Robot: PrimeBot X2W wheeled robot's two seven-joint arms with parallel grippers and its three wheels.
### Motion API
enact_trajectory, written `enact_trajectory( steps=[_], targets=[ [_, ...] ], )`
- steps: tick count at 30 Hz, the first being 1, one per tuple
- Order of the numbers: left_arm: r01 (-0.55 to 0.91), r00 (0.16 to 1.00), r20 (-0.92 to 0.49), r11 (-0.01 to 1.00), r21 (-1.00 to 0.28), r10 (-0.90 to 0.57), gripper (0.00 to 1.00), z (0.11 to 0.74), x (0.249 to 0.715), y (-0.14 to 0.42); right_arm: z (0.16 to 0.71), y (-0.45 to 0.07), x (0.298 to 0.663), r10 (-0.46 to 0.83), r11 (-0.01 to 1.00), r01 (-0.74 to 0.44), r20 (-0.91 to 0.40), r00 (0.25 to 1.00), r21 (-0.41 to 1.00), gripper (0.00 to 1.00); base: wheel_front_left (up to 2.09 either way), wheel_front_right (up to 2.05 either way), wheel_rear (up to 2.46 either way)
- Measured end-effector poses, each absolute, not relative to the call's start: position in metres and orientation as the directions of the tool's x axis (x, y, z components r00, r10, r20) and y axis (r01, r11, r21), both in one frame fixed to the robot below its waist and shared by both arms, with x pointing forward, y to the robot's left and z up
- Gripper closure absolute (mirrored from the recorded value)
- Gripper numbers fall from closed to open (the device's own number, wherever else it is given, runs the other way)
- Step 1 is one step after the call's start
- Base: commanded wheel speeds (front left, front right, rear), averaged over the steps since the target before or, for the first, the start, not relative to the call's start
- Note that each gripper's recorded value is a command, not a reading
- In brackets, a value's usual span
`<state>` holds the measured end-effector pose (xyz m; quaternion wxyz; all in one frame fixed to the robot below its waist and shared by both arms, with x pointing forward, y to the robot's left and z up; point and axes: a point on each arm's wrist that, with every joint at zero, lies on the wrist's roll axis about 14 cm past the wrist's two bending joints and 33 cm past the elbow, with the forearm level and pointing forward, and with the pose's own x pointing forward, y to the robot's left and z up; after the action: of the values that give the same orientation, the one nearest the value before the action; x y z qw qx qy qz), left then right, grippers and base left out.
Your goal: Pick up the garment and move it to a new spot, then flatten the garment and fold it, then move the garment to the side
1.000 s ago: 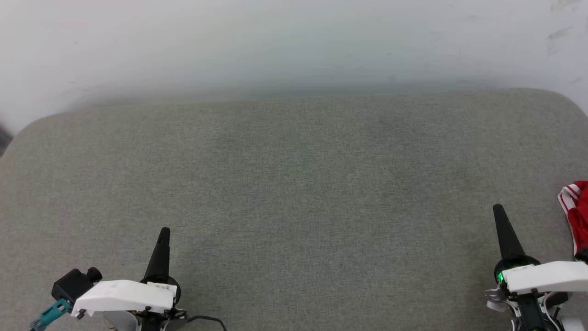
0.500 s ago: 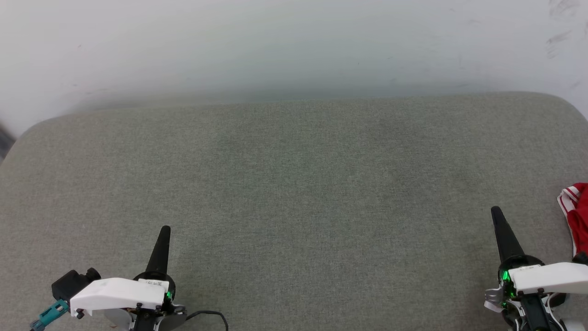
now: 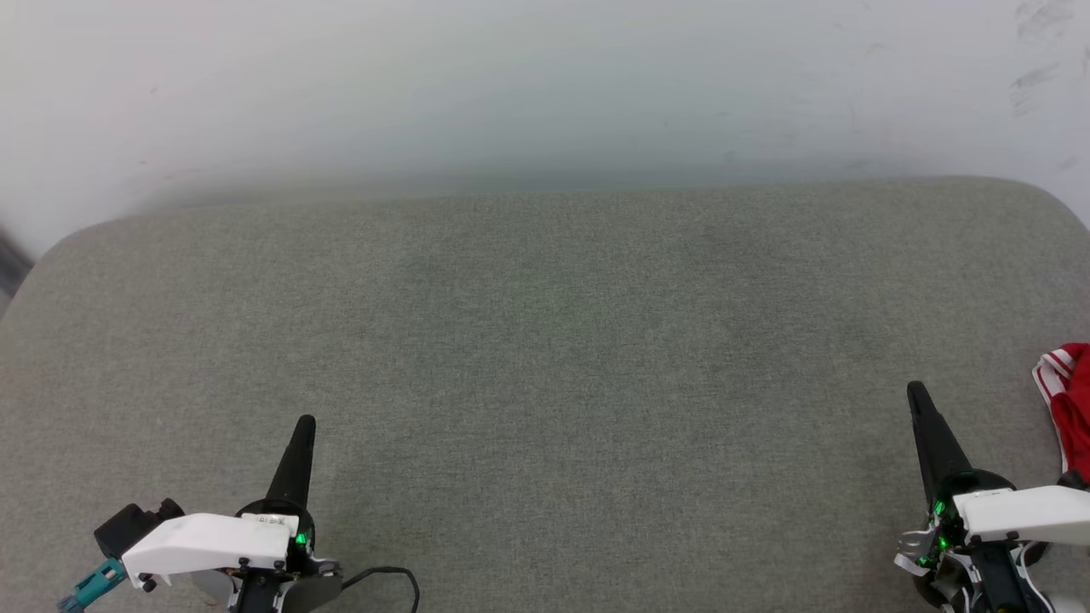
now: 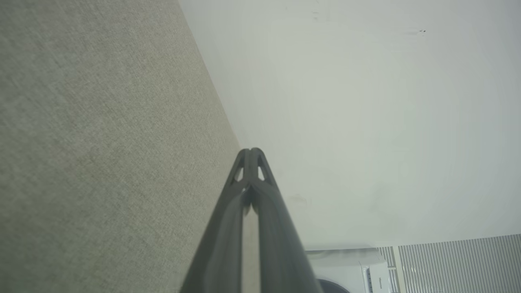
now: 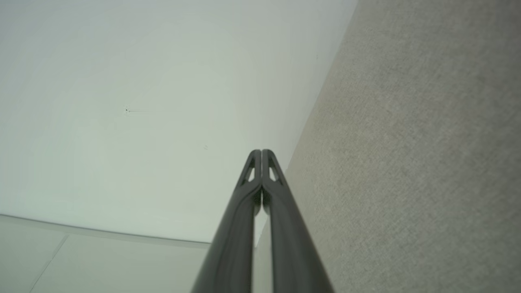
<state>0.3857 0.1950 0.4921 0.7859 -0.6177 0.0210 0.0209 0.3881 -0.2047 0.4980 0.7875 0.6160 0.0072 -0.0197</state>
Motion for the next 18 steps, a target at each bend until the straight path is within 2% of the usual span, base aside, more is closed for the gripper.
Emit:
enact_trajectory(
  steps=[18],
  targets=[
    [-0.037,0.999,-0.037,0.103,-0.994,0.002,1.0,0.498,0.3868,0.1978,0.5008,-0.2024,0.3875,-0.008,0.105,0.025,-0.025,1.0,0.994,1.0,0.0,0.0,0.0]
  ],
)
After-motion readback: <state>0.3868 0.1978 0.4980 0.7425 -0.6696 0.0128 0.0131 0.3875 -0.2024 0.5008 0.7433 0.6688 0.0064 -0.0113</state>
